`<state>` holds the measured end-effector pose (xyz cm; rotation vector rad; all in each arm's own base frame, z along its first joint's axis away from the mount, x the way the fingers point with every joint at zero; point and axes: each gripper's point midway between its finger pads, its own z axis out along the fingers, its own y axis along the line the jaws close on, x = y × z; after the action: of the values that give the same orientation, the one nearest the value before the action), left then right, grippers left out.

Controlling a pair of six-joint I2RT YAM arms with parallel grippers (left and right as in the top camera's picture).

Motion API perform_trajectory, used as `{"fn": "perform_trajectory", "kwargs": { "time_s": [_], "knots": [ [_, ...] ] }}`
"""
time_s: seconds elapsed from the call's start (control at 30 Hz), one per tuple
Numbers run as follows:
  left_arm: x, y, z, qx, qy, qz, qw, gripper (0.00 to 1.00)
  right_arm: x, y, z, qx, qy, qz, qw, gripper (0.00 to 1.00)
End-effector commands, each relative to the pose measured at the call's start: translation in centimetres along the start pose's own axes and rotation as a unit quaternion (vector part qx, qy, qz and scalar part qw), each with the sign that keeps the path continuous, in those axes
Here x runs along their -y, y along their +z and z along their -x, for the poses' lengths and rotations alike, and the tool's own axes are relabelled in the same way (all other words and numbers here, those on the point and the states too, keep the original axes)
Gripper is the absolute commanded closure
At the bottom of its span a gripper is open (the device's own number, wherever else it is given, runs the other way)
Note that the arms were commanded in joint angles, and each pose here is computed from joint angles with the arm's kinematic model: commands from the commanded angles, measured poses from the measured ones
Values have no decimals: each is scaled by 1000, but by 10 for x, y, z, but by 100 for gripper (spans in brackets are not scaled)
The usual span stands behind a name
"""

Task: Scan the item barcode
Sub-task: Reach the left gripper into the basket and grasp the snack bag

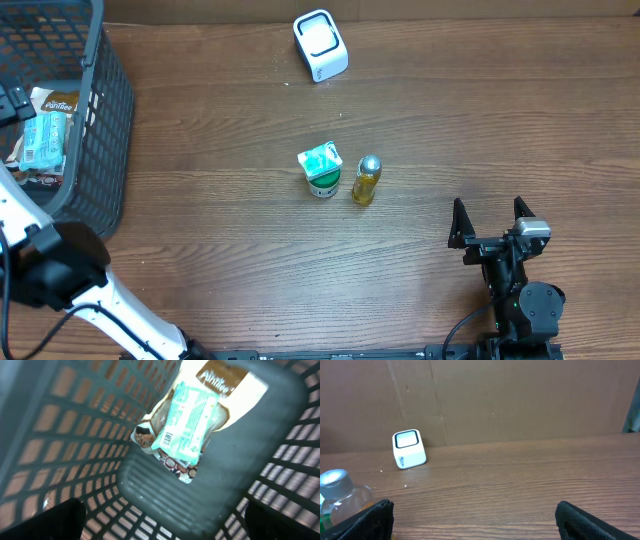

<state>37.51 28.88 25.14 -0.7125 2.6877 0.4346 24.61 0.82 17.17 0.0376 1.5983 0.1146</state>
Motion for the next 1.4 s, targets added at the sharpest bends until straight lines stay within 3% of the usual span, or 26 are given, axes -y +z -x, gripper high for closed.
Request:
{"fn": "perform_trajectory", "kwargs": {
  "time_s": [0.0, 0.3, 0.57, 1.1, 1.37],
  "knots": [
    [2, 40, -7, -44, 32, 2, 999, 0, 1, 0, -2, 2, -2, -4, 1000, 0],
    [26, 125, -20, -107, 88, -39, 990, 1, 1, 0, -2, 2, -2, -4, 1000, 0],
    [36, 170, -31, -138, 108, -47, 983, 1, 1, 0, -2, 2, -2, -4, 1000, 0],
    [38, 185, -25, -123, 105, -44, 986, 0, 1, 0, -2, 2, -2, -4, 1000, 0],
    [44, 209, -42, -143, 108, -48, 983, 1, 1, 0, -2, 2, -2, -4, 1000, 0]
  ]
}}
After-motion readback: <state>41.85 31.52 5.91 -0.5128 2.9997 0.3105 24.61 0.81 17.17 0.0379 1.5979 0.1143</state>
